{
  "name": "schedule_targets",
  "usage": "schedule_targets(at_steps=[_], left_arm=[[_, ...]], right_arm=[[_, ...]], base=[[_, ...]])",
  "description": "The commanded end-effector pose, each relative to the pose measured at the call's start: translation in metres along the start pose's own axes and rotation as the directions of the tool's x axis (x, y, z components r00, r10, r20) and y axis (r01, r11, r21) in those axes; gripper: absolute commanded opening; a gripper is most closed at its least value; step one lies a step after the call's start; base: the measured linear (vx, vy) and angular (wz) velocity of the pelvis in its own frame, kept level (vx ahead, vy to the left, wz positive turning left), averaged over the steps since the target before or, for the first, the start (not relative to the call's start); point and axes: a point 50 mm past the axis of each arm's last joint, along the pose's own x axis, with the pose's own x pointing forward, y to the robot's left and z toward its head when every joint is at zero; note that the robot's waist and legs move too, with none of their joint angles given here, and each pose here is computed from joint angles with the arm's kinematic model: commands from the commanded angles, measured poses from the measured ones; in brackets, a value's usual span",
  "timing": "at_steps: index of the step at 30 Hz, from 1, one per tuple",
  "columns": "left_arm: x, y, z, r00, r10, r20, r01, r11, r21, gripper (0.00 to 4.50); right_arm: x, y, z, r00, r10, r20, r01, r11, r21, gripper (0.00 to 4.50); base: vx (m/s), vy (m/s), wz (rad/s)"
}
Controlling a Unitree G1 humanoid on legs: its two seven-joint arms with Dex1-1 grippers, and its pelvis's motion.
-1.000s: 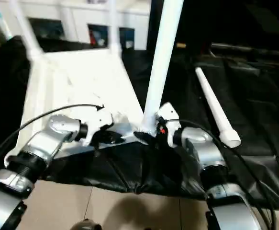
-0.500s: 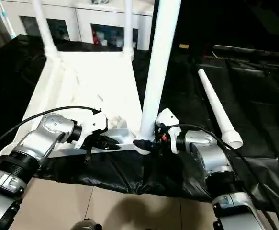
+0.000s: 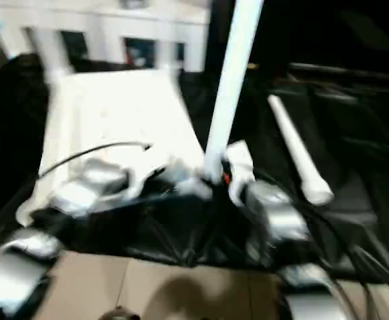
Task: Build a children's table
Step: Rotate leg to tighten
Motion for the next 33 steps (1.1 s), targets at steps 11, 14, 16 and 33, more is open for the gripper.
schedule_targets(at_steps=[11,14,16,33], left_arm=[[0.015,-0.011,0.027,0.995,0.048,0.088,-0.052,0.997,0.050,0.00],[0.011,-0.011,0.024,0.995,0.012,0.097,-0.018,0.998,0.067,0.00],[0.006,-0.011,0.021,0.994,-0.034,0.107,0.024,0.996,0.091,0.00],[-0.034,-0.011,-0.007,0.938,-0.346,0.010,0.336,0.917,0.215,0.00]], right_arm=[[0.023,0.046,0.000,0.995,0.090,0.048,-0.091,0.995,0.035,3.67],[0.019,0.037,0.003,0.992,0.113,0.051,-0.113,0.994,-0.010,3.92],[0.013,0.029,0.004,0.984,0.173,0.048,-0.170,0.984,-0.061,3.92],[-0.040,0.009,0.000,0.771,0.617,-0.159,-0.636,0.727,-0.261,3.92]], base=[[0.000,0.000,0.00],[0.000,0.000,0.00],[0.000,0.000,0.00],[0.000,0.000,0.00]])
